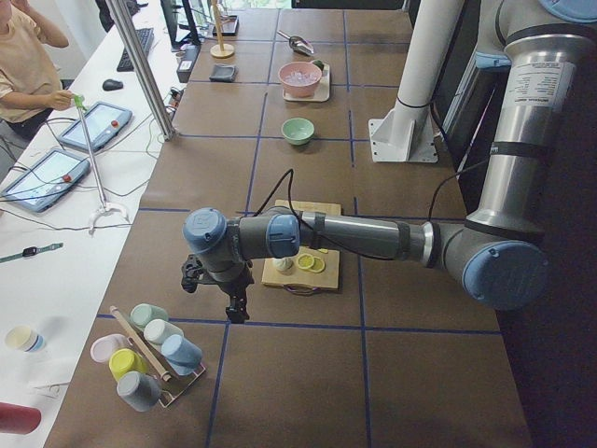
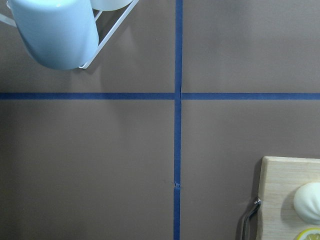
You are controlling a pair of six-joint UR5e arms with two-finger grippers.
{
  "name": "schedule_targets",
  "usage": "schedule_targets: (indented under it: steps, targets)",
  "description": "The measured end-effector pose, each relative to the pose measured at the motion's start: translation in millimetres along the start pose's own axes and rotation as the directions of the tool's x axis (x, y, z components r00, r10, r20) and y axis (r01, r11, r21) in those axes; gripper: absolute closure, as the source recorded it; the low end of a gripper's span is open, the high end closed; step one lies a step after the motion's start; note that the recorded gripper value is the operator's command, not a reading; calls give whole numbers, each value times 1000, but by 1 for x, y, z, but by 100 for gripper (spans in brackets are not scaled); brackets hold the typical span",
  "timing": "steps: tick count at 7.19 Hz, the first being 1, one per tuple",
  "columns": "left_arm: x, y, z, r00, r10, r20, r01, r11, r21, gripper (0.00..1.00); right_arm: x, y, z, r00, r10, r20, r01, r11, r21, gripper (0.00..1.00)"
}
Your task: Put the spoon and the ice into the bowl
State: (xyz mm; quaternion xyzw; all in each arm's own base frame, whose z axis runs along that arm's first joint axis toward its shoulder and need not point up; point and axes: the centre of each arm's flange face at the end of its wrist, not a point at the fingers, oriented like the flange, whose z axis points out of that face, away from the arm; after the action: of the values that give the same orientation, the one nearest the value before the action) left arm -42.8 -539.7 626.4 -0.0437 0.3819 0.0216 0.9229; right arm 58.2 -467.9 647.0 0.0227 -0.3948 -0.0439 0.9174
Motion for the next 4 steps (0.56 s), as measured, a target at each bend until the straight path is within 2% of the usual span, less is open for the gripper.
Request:
schedule_targets:
  steps: [1,4]
  targets:
    - [1,-1,0,1000,8,2,-8,1000,1,0,-1,-1,1,1000,-1,-6,1,1000,-3,0]
    - [13,-6,8,999,48,2,-48,999,-2,0,-3,2,4,1000,4,22,-3,1000,-8,0]
